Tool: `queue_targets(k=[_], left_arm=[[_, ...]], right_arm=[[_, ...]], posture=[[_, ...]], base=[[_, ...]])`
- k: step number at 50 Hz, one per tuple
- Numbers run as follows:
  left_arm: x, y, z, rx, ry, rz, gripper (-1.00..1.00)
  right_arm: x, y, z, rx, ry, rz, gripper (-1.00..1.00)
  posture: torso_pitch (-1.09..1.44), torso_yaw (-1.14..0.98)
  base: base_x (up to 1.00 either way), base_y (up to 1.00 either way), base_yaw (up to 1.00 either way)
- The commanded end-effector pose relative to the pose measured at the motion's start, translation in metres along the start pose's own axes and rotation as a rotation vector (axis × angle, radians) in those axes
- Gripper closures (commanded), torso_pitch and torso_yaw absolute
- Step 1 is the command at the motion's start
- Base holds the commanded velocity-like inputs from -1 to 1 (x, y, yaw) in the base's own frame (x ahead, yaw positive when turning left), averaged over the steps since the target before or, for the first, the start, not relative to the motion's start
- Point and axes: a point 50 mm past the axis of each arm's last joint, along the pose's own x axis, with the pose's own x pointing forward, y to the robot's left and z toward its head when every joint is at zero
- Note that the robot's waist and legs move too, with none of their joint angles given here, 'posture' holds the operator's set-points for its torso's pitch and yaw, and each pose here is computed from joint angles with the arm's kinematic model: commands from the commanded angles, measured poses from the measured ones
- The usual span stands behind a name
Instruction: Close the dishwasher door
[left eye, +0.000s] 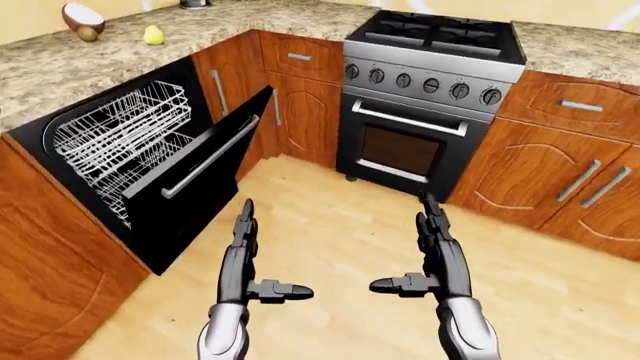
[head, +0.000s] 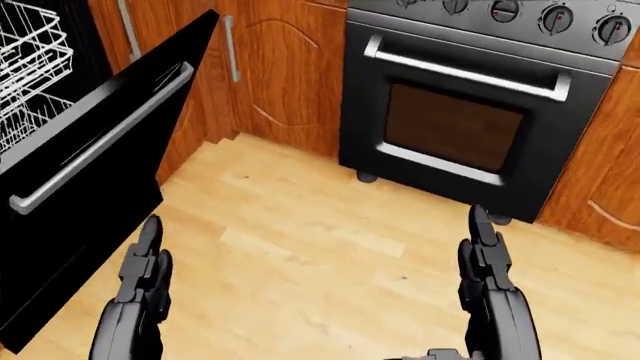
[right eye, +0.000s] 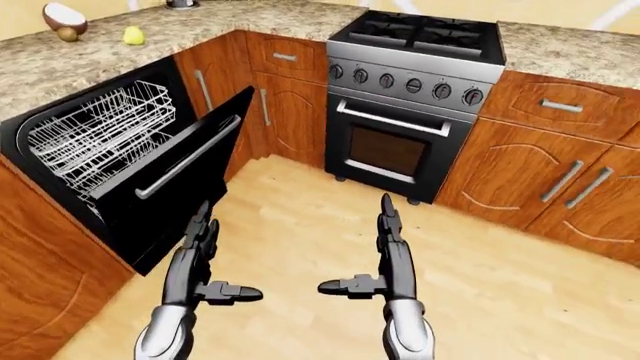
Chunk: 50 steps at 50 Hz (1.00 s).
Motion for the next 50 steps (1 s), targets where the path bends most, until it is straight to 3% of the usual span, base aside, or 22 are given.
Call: queue_targets(k=[1,50], left_arm=[[0.0023,-0.0033,0.0154,-0.003,-0.08,-0.012,-1.0],[0.0021,-0.0037,0.0157,-0.003,-0.082,-0.013,-1.0]], right_arm=[[0.0011,-0.002,0.0128,-0.004,-0.071,-0.007,-1.0],[-0.0011,-0.0041,0.015,-0.002,-0.075,-0.011,-1.0]], posture=[[0.0,0.0],[0.0,0.0]], base=[[0.0,0.0,-0.49],[0.0,0.0,-0.51]])
